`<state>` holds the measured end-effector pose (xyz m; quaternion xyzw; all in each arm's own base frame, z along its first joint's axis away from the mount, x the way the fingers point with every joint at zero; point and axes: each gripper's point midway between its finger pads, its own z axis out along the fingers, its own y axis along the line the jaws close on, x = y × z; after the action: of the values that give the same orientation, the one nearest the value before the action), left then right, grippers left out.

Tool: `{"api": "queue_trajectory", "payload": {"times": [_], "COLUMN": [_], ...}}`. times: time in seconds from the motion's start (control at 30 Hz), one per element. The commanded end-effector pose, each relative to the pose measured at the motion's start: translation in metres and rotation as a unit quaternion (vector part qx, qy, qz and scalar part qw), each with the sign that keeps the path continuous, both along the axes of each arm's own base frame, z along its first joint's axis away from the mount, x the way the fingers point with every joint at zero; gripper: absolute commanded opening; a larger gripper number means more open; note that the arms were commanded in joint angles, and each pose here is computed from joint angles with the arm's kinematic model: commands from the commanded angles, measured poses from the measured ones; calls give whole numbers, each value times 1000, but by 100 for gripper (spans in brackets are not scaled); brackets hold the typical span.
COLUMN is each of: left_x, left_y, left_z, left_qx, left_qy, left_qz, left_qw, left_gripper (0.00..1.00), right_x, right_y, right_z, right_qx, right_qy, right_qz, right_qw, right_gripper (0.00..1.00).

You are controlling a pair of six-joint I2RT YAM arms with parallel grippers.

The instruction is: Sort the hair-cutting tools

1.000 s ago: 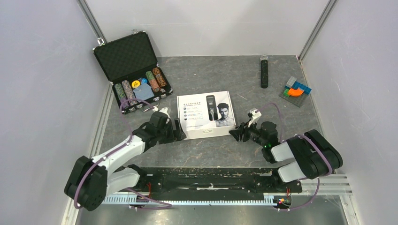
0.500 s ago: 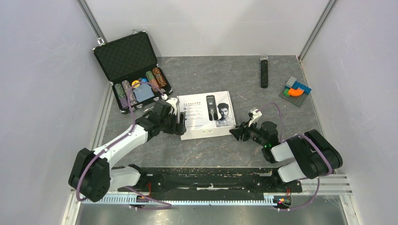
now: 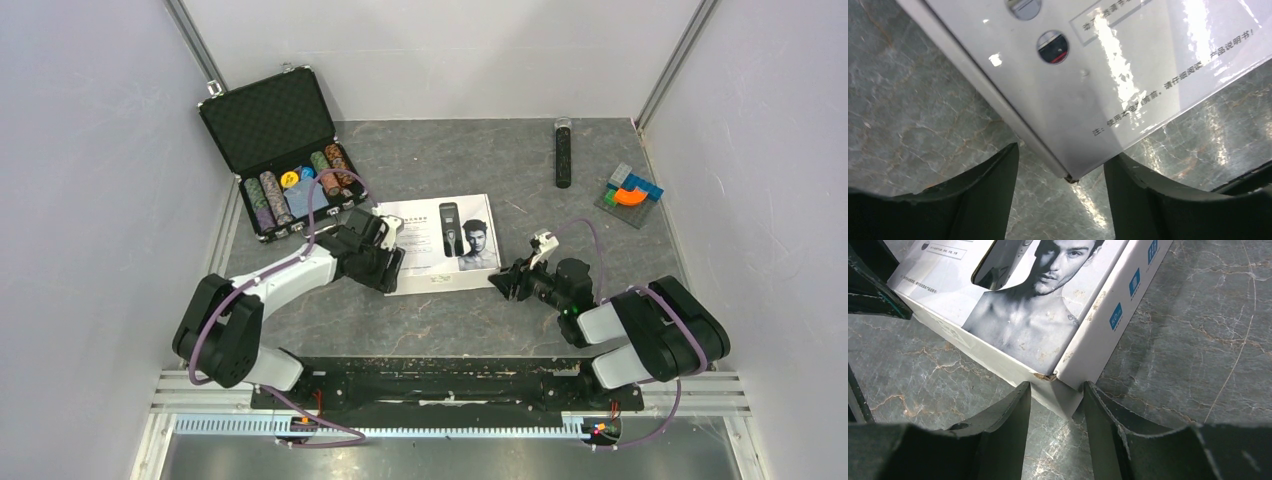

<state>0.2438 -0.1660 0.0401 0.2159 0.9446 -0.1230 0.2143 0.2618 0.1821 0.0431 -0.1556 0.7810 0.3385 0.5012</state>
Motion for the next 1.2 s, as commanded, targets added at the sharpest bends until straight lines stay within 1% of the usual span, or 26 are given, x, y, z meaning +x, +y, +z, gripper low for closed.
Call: {"api": "queue_trajectory", "payload": {"times": [0.0,0.03,0.07,0.13,0.17,0.37,0.5,0.67,0.83,0.93,1.17], "left_x": [23,26,26,24,24,25,27,32,36,37,38], "left_y": [-13,-14,-16,-21,-22,-20,-18,-11,-5,-5,-6], "left_z": [15,14,14,11,11,14,14,10,9,11,14], "left_qx": [-1,4,1,-9,-5,-5,1,36,57,56,51], "left_qy": [-49,-61,-63,-56,-57,-66,-70,-78,-76,-77,-78], "left_qz": [-48,-63,-66,-73,-74,-70,-61,-44,-6,1,7], "left_qw": [998,996,996,996,996,995,996,995,995,995,996], "left_gripper": [62,54,49,24,22,24,26,28,30,31,39], "right_x": [14,14,13,14,14,11,14,24,26,28,36], "right_y": [8,8,7,5,4,1,-7,-25,-27,-26,-32], "right_z": [25,25,25,24,23,15,7,-4,-15,-19,-36], "right_qx": [23,23,22,16,13,3,-17,-57,-59,-56,-70], "right_qy": [-44,-44,-44,-45,-44,-35,-27,-18,7,19,67], "right_qz": [6,5,4,2,-1,-6,-26,-74,-86,-90,-121], "right_qw": [999,999,999,999,999,999,999,995,994,994,988], "right_gripper": [46,45,45,45,45,45,46,45,38,33,21]}}
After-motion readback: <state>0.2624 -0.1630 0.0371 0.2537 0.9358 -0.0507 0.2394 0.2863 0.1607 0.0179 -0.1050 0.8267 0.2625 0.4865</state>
